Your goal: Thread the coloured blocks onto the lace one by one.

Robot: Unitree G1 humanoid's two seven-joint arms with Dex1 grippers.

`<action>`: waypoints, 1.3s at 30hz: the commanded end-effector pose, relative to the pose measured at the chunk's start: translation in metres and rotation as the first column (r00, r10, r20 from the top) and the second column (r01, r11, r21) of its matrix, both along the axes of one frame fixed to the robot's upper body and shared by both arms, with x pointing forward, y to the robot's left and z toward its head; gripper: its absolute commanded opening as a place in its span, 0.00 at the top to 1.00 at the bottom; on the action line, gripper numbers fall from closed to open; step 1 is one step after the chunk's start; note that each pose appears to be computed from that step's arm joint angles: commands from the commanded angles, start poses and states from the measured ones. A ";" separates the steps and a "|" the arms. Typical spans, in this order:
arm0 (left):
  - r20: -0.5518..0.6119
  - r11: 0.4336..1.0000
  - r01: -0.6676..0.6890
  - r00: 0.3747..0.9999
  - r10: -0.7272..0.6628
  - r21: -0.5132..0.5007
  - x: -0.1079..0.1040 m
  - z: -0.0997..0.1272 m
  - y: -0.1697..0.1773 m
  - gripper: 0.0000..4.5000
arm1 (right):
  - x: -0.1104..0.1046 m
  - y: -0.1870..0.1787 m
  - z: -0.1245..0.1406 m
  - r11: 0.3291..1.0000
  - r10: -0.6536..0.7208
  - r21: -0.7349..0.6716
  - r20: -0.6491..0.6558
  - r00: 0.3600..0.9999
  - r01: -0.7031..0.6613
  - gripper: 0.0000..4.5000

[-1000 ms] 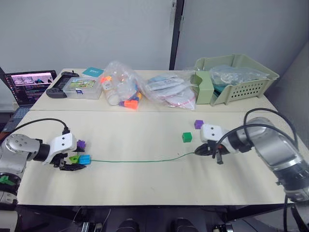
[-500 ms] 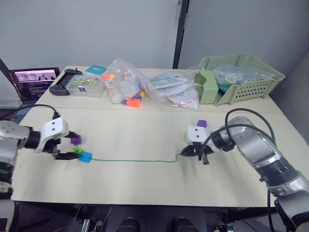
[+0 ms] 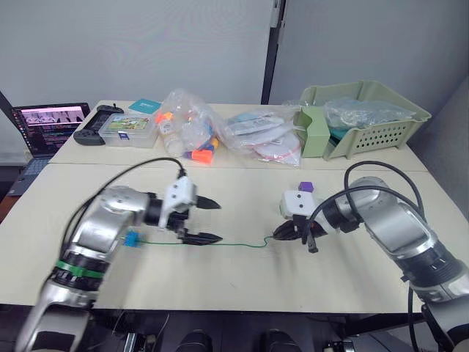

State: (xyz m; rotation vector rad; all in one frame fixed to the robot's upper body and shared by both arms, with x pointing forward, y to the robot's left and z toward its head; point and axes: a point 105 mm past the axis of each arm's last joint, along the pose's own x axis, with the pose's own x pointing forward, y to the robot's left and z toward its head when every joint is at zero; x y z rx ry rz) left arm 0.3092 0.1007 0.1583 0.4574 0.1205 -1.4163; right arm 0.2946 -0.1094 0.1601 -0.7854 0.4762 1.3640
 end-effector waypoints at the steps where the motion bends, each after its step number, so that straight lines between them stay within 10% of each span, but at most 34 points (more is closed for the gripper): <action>1: 0.069 0.999 0.047 0.997 -0.045 -0.023 0.000 0.002 -0.031 0.01 | -0.003 -0.001 0.010 0.999 -0.019 0.032 0.016 1.000 0.018 1.00; 13: 0.046 0.987 0.138 0.990 -0.135 -0.086 -0.004 -0.010 -0.089 0.01 | -0.008 -0.005 0.008 0.998 -0.059 0.021 0.023 0.998 0.058 1.00; 18: 0.032 0.987 0.151 0.988 -0.149 -0.063 -0.005 -0.016 -0.091 0.33 | -0.009 -0.005 0.007 0.998 -0.064 0.021 0.025 0.998 0.063 1.00; 29: 0.030 0.985 0.157 0.987 -0.155 -0.068 -0.006 -0.017 -0.098 0.33 | -0.009 -0.006 0.007 0.998 -0.065 0.021 0.029 0.997 0.064 1.00; 34: 0.025 0.985 0.160 0.987 -0.159 -0.058 -0.006 -0.018 -0.097 0.66 | -0.009 -0.006 0.008 0.997 -0.068 0.022 0.031 0.997 0.068 1.00; 39: 0.021 0.985 0.162 0.987 -0.161 -0.058 -0.006 -0.018 -0.097 0.66 | -0.009 -0.006 0.009 0.997 -0.071 0.020 0.033 0.997 0.070 1.00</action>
